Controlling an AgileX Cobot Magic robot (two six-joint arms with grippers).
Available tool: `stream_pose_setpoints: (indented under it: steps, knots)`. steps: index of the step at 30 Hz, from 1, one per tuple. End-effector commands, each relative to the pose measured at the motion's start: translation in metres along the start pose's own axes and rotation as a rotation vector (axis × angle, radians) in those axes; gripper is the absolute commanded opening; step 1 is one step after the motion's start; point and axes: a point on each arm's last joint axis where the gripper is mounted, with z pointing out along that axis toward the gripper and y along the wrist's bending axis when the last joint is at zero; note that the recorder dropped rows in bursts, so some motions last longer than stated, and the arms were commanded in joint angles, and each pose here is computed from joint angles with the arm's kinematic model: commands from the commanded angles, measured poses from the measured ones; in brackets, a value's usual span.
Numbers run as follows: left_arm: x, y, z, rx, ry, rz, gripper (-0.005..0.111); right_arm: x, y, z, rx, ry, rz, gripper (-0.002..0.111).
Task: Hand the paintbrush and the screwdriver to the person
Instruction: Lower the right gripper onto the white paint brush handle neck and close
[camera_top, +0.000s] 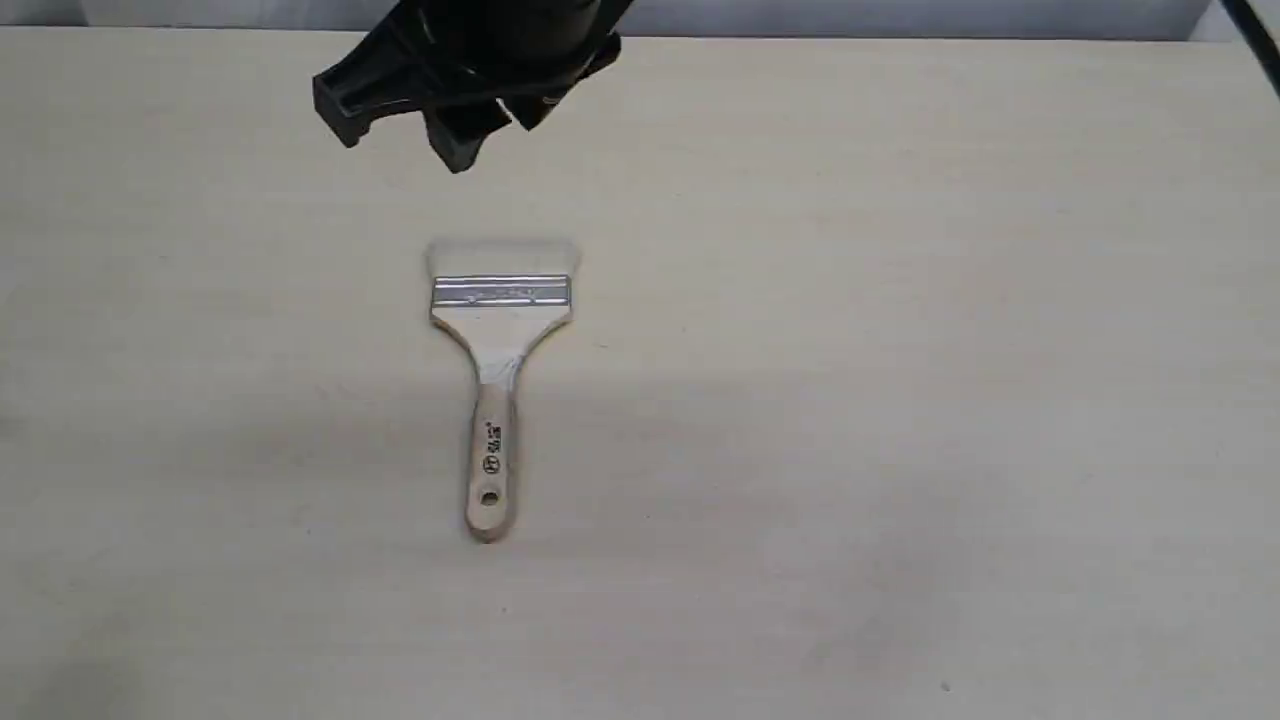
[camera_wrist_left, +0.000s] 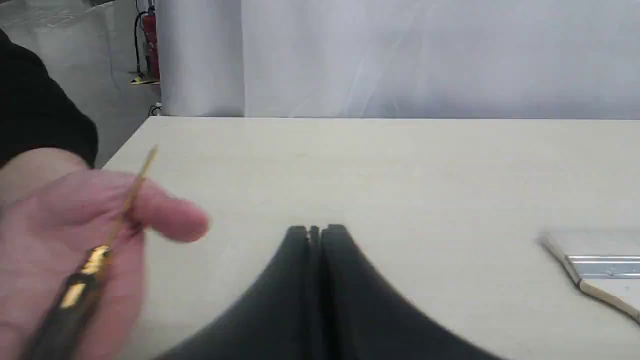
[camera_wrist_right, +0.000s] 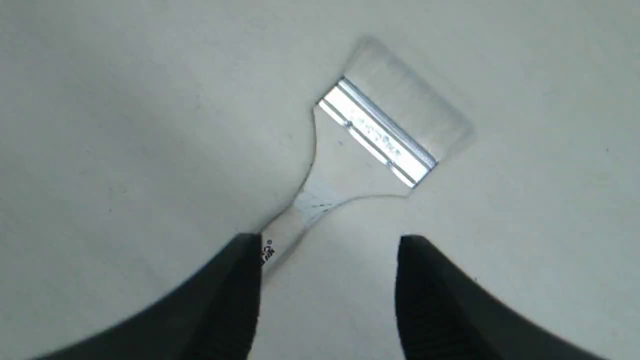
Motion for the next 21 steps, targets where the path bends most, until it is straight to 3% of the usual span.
stream_pose_setpoints:
  steps: [1,14,21]
  knots:
    - [0.000,0.000,0.000,0.007,-0.011,-0.003,0.000,0.004,0.002,0.002,-0.026,0.038,0.082,0.055]
    - [0.000,0.000,0.000,0.007,-0.011,-0.003,0.000,0.017,0.010,0.105,-0.011,0.266,0.238,0.057]
    - [0.000,0.000,0.000,0.007,-0.009,-0.005,0.000,0.022,0.011,0.129,-0.009,0.296,0.275,0.057]
